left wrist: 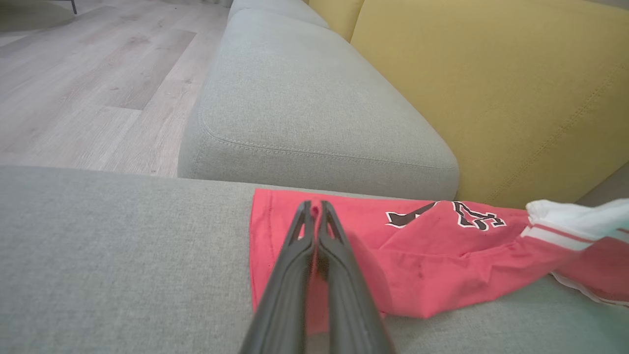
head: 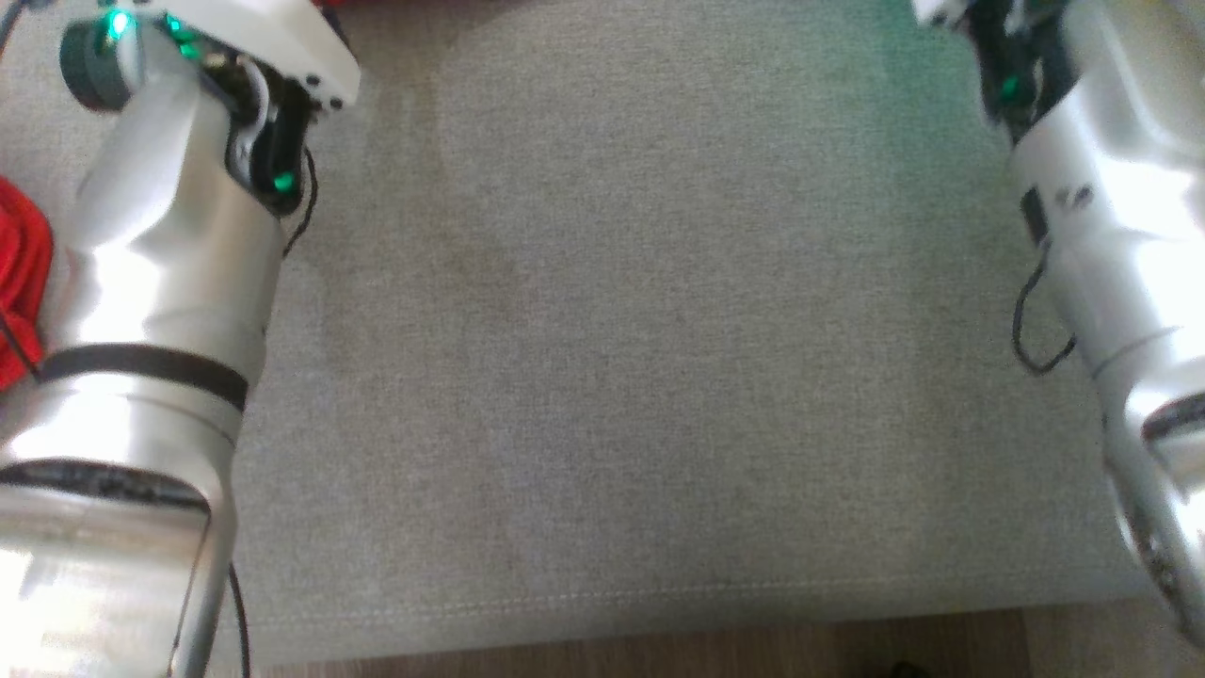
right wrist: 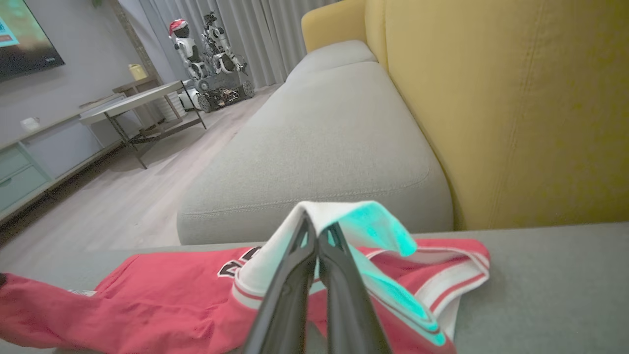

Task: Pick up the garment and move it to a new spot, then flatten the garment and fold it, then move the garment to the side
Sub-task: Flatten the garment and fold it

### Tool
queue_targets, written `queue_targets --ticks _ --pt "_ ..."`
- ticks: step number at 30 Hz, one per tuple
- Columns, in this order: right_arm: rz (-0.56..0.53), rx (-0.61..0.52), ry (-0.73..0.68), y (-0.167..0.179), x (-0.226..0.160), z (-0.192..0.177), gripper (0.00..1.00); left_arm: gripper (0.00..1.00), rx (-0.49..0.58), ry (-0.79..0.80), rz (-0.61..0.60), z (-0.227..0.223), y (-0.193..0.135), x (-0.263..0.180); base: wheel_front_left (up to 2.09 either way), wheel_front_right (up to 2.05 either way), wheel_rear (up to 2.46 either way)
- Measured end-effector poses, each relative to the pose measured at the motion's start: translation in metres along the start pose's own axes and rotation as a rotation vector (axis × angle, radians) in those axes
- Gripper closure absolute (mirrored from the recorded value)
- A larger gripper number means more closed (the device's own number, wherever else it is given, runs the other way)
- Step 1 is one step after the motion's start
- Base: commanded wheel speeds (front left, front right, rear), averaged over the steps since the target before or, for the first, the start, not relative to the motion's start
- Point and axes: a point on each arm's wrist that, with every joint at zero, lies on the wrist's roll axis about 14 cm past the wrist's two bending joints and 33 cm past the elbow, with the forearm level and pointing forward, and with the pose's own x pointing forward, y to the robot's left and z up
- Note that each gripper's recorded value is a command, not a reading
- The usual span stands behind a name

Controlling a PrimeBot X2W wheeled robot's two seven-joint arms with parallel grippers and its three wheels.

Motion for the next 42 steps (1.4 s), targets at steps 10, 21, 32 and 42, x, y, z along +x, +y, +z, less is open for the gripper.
queue_targets --ticks 10,21,32,42 --pt "0.007 0.12 0.022 -0.006 -0.082 -0.06 1.0 1.0 -0.104 -0.046 0.008 -0.017 -0.002 -0.058 0.0 0.0 0.0" --pt "-0.072 0.228 -0.023 -0.022 -0.203 -0.078 1.0 1.0 -0.06 -0.092 -0.009 -0.024 -0.013 -0.162 0.0 0.0 0.0" --pt "-0.125 0.28 0.169 0.008 -0.302 -0.101 1.0 1.0 -0.062 -0.028 0.052 -0.024 -0.024 -0.252 0.0 0.0 0.0" --pt "-0.186 0.28 0.255 0.013 -0.347 -0.101 1.0 1.0 -0.07 -0.006 0.106 -0.017 -0.024 -0.293 0.0 0.0 0.0"
